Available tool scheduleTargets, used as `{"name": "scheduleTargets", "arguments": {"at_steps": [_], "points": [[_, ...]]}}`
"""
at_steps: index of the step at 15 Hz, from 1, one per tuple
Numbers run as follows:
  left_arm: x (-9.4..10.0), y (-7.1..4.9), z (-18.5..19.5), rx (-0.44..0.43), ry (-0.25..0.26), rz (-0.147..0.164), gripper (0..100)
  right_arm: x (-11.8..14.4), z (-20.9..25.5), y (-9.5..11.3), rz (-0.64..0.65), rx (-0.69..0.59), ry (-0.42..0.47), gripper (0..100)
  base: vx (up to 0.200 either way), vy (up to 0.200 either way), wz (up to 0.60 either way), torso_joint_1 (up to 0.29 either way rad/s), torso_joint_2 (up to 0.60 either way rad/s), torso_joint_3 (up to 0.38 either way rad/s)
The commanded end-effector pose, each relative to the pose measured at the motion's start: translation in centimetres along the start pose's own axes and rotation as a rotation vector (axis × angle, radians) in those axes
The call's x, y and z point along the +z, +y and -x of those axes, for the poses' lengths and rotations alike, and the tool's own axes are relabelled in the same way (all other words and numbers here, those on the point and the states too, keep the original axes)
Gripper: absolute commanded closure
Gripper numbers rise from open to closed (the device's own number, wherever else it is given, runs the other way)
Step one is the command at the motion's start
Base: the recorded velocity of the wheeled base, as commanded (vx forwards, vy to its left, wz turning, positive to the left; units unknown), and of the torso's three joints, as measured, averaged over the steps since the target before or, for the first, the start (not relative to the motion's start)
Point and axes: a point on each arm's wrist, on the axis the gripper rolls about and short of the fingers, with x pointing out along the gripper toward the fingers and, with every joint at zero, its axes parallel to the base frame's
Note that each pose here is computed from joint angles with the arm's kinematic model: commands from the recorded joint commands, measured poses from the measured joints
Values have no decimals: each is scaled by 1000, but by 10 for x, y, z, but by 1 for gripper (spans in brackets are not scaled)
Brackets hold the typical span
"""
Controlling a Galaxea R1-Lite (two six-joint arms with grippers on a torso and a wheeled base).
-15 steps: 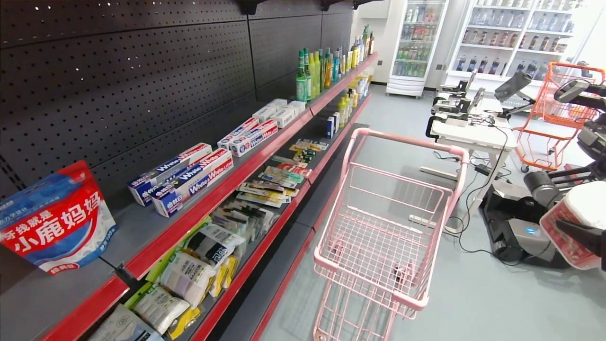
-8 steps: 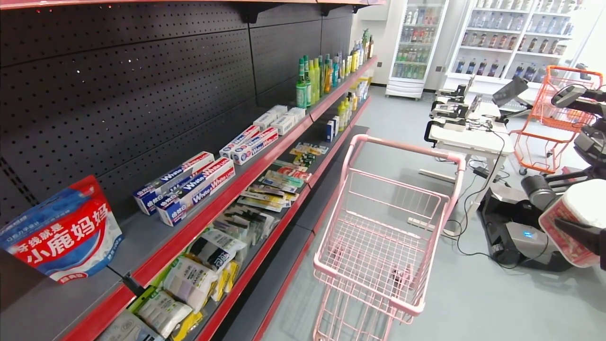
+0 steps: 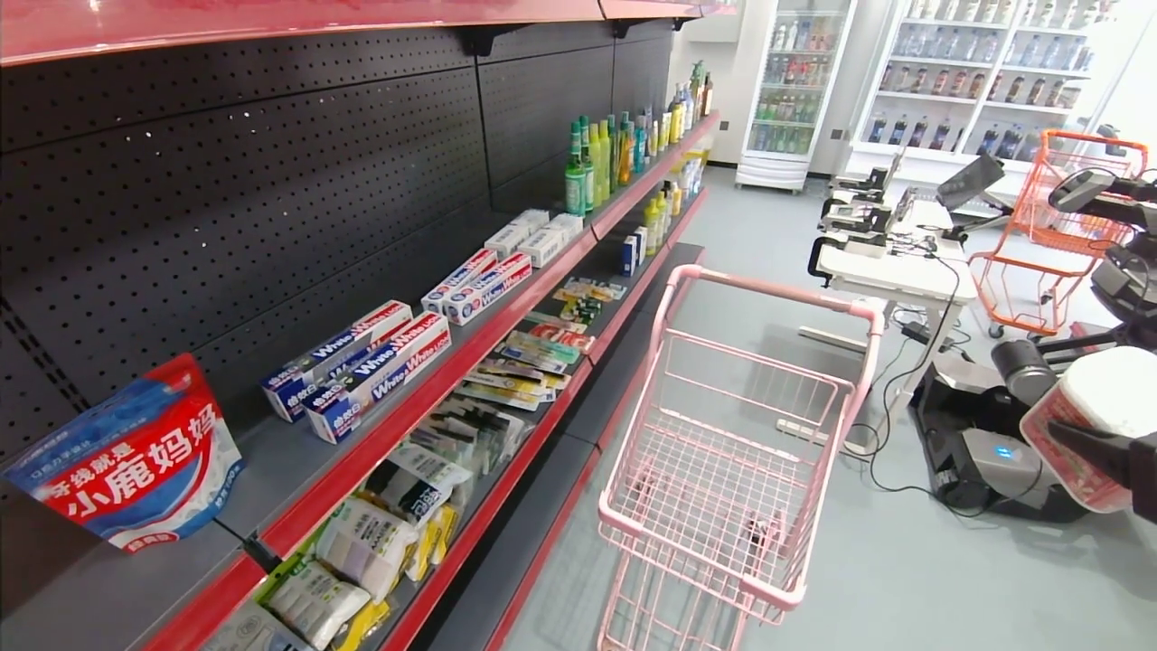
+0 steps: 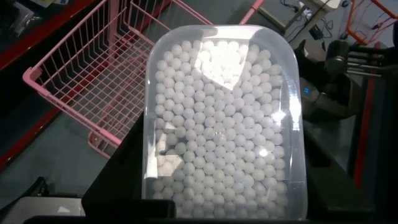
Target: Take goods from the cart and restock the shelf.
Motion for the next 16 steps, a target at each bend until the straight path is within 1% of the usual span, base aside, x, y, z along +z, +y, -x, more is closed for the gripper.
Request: {"name": "scheduleTargets", "arguments": {"at_steps": [1, 4, 16], "points": [[0, 0, 0, 0, 2, -1, 0, 0, -5, 1, 3, 4, 16, 100, 0, 0, 0, 0, 0, 0], [0, 0, 0, 0, 2, -1, 0, 0, -5, 1, 2, 5, 18, 100, 0, 0, 0, 0, 0, 0], [0, 0, 0, 0, 0, -1, 0, -4, -6, 1, -8, 6, 32, 100, 0, 0, 600, 4, 3, 0]]}}
